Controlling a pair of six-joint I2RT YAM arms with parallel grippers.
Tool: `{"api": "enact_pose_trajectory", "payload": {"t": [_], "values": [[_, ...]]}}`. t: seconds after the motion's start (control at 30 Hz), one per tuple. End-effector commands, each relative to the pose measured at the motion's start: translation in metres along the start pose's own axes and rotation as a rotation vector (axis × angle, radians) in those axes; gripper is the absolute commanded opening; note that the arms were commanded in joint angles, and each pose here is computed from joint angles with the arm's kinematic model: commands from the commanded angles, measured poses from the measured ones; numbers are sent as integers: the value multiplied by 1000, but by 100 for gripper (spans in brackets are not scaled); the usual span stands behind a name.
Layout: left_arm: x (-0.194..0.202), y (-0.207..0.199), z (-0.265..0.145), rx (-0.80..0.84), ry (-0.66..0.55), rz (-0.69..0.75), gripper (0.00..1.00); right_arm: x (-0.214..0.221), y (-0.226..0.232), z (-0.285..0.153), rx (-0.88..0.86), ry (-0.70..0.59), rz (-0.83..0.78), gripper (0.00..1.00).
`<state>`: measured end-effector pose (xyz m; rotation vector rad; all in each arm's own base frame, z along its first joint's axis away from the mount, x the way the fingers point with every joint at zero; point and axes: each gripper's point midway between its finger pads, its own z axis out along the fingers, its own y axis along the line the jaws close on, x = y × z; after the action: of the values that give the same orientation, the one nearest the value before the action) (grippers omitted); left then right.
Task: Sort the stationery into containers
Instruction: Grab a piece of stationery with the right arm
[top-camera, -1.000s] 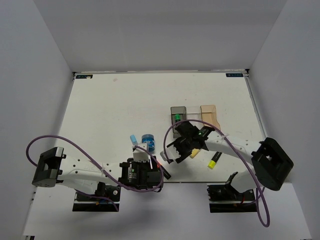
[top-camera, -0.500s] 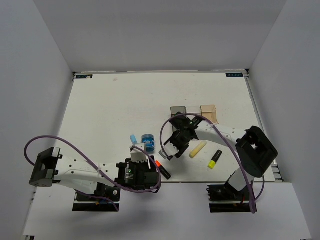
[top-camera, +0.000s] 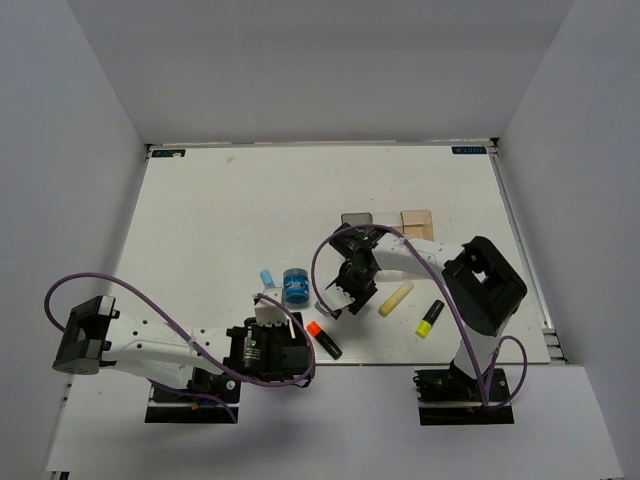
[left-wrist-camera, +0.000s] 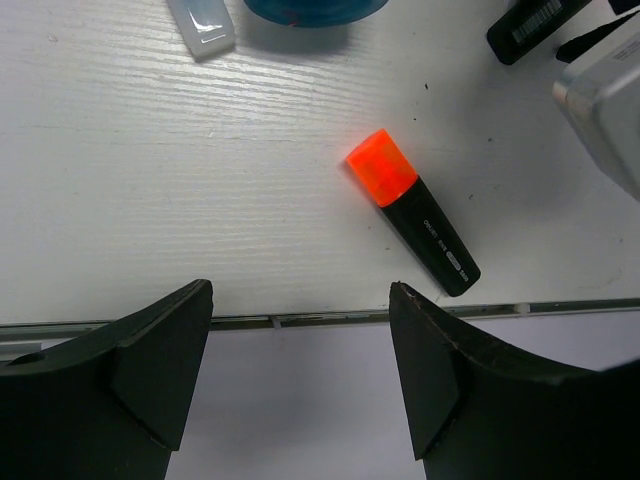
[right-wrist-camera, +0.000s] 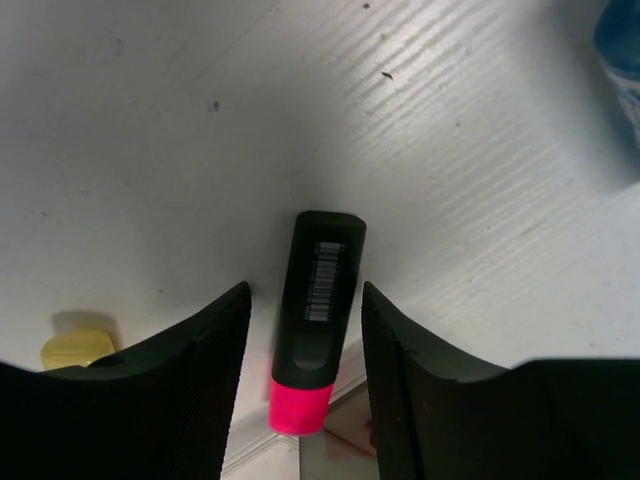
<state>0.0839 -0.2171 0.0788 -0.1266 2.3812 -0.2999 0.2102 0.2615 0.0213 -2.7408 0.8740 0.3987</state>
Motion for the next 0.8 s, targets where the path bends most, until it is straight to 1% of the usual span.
{"api": "enact_pose_trajectory", "payload": {"t": [0.0,0.23,0.27,0.33,0.37,0.4,0.5,0.53,0.57,0.6,0.63,0.77], "values": [[-7,-2,-3,20,-24,-47,81,2,9,6,-59,10,-6,52],[-6,-3,-3,25,-23,-49,81,10,33,21,-127,22,30,48],[-5,-4,-4,29,-20,-49,81,11,36,23,-133,25,37,46],[-5,-3,-4,25,-20,-47,81,11,44,26,-153,24,53,37],[-6,-4,-5,28,-23,-48,81,11,49,27,-172,24,62,32],[-7,-4,-5,28,-26,-51,81,10,54,26,-189,20,79,25],[-8,-4,-7,31,-34,-41,81,5,71,23,-256,7,106,21],[-9,-5,-8,32,-35,-47,81,5,75,24,-270,4,112,21],[-10,-5,-8,33,-39,-44,81,1,85,22,-303,-10,121,23],[-10,-6,-9,35,-39,-46,81,-1,86,21,-304,-19,119,26],[-10,-6,-9,38,-40,-42,81,-1,88,21,-308,-19,121,31],[-12,-8,-12,45,-45,-41,80,-2,105,23,-375,-27,125,38]]}}
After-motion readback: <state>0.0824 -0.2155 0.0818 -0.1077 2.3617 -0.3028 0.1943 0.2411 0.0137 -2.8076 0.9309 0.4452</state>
